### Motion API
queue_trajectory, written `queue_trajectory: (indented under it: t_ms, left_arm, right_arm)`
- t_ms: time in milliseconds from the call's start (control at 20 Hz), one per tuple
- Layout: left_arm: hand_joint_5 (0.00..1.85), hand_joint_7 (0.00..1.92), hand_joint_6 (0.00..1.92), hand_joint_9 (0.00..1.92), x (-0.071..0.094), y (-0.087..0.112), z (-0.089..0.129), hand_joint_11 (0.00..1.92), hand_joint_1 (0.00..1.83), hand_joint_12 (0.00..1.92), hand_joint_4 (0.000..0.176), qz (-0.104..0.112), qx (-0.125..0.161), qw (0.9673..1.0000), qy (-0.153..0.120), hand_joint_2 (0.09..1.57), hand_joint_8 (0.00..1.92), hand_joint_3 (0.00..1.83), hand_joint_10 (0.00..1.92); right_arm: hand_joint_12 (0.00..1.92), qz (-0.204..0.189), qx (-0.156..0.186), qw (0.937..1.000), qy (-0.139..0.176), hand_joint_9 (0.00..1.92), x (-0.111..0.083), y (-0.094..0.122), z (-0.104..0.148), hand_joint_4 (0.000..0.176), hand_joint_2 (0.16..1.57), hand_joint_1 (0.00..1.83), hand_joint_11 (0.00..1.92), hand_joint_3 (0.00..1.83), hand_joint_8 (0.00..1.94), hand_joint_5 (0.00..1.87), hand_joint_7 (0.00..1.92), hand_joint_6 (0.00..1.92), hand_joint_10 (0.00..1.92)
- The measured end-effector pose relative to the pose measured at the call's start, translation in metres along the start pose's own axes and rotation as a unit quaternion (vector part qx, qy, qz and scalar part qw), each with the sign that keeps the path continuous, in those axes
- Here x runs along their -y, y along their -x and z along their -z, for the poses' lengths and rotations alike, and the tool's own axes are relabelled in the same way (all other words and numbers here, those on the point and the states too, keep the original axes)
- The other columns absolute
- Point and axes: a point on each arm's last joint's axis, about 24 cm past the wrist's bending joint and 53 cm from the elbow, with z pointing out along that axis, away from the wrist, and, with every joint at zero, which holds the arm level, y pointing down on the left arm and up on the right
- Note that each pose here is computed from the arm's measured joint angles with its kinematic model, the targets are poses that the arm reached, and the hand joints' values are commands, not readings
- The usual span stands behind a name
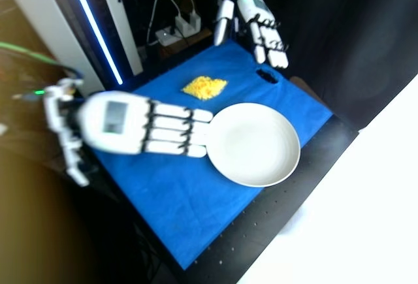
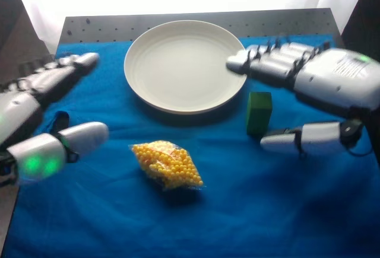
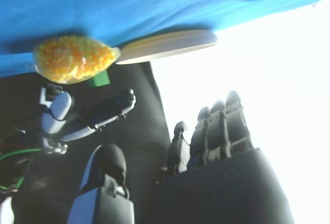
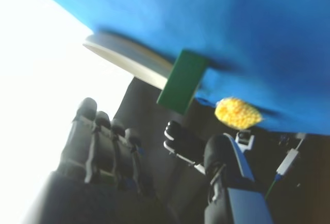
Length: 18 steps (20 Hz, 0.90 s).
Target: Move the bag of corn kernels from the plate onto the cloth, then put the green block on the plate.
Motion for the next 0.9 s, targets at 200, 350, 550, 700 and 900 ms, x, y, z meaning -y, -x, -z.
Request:
queue_trajectory:
  t_ms: [200, 350, 550, 700, 900]
  left_arm:
    - [0.00, 0.00, 0.00, 0.00, 0.007, 0.002, 0.001, 0.00, 0.19, 0.00, 0.106, -0.001, 0.006, 0.9999, -0.012, 1.26, 0.00, 0.01, 0.00]
    - [0.00, 0.00, 0.00, 0.00, 0.006, 0.002, 0.001, 0.00, 0.18, 0.00, 0.104, 0.000, 0.006, 0.9999, -0.010, 1.26, 0.00, 0.00, 0.00]
    - [0.00, 0.00, 0.00, 0.00, 0.005, 0.002, 0.002, 0.00, 0.17, 0.00, 0.098, 0.001, 0.007, 0.9999, -0.010, 1.27, 0.00, 0.01, 0.00]
    - [0.00, 0.00, 0.00, 0.00, 0.005, 0.001, 0.002, 0.00, 0.16, 0.00, 0.117, 0.003, 0.007, 0.9999, -0.008, 1.26, 0.00, 0.00, 0.00]
    - [0.00, 0.00, 0.00, 0.00, 0.005, 0.002, 0.002, 0.00, 0.19, 0.00, 0.119, 0.003, 0.009, 0.9999, -0.008, 1.28, 0.00, 0.01, 0.00]
  right_arm:
    - [1.86, -0.004, -0.004, 0.9999, -0.011, 0.37, 0.006, -0.002, -0.008, 0.000, 1.23, 0.86, 0.06, 0.00, 0.45, 0.44, 0.73, 0.17, 1.40]
    - [1.92, -0.006, -0.006, 0.9999, -0.008, 0.94, 0.003, -0.004, -0.009, 0.000, 1.26, 1.17, 0.65, 0.00, 1.37, 0.69, 0.81, 1.37, 1.65]
    - [1.92, 0.017, -0.016, 0.9997, 0.004, 0.90, -0.008, -0.004, -0.010, 0.000, 1.38, 0.98, 0.87, 0.00, 1.59, 0.53, 0.89, 1.64, 1.87]
    - [1.89, 0.024, -0.012, 0.9993, 0.028, 0.87, -0.024, 0.000, -0.004, 0.000, 1.33, 1.16, 0.76, 0.00, 1.62, 0.48, 0.75, 1.50, 1.61]
    - [1.80, 0.027, 0.017, 0.9960, 0.084, 1.05, -0.057, 0.041, -0.005, 0.000, 1.31, 1.16, 0.97, 0.00, 1.54, 0.61, 0.68, 1.50, 1.45]
